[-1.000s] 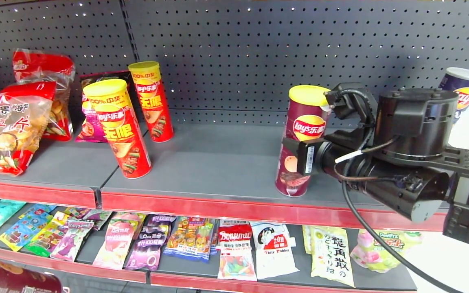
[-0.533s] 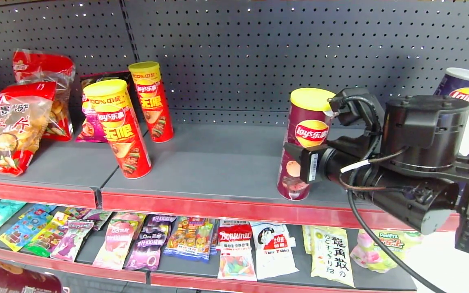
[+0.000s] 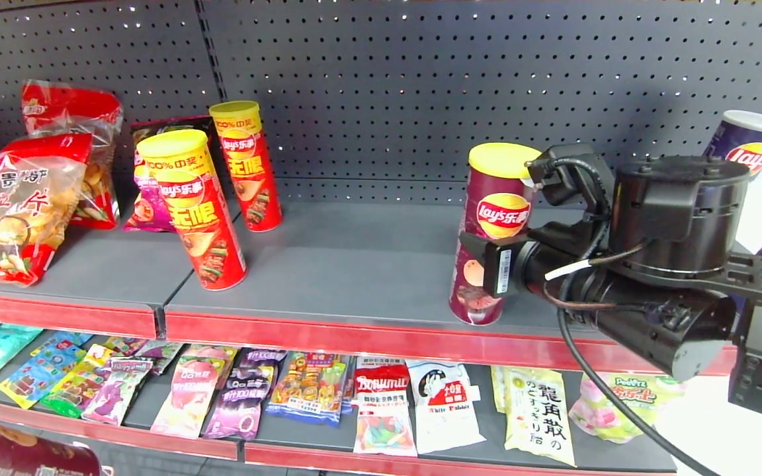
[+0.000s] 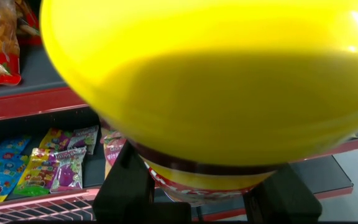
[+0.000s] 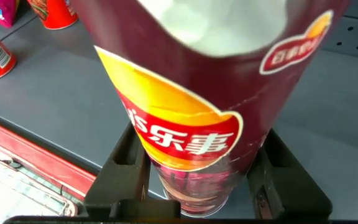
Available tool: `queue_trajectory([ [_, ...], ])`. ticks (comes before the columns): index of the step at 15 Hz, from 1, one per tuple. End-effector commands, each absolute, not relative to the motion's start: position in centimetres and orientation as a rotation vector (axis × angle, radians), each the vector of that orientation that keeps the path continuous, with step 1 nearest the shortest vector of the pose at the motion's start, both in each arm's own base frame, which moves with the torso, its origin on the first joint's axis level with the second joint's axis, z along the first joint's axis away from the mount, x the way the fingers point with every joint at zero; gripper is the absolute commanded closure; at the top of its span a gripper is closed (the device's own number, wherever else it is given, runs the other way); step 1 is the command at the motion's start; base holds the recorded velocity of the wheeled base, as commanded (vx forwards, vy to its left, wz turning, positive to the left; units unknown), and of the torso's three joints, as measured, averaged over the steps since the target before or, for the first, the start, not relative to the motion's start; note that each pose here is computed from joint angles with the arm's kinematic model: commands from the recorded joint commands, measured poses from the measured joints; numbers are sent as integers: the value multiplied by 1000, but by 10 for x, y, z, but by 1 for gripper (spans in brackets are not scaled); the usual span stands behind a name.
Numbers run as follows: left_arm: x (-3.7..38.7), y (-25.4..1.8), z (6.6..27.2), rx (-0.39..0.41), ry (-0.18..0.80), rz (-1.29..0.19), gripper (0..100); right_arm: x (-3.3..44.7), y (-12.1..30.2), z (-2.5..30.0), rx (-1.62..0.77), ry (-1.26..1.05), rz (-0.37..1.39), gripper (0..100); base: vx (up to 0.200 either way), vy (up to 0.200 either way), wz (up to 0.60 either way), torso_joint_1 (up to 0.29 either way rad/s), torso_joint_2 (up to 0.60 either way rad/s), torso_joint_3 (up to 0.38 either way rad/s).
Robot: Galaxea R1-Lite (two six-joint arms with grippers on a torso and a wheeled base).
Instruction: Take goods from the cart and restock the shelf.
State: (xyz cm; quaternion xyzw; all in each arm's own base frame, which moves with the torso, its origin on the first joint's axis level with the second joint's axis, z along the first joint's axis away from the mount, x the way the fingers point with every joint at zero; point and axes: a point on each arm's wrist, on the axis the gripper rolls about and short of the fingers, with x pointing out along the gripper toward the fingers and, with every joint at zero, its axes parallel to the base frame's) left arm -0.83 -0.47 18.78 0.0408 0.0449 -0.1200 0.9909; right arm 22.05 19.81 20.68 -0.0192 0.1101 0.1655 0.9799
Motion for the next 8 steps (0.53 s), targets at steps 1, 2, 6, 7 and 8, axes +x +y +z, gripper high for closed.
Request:
queue_trajectory([
  [1,-8,-5,188,81,92,-241,100,223,201,203,-49,232,326,100,0,0,0,0,0,0],
  [2,-8,-5,187,81,95,-241,100,225,202,204,-50,228,308,100,0,0,0,0,0,0],
  [6,-8,-5,187,80,98,-241,100,222,204,204,-57,222,278,100,0,0,0,0,0,0],
  [7,-8,-5,186,80,102,-241,100,222,206,204,-62,216,251,100,0,0,0,0,0,0],
  [8,-8,-5,185,82,102,-241,100,221,208,205,-63,210,239,100,0,0,0,0,0,0],
])
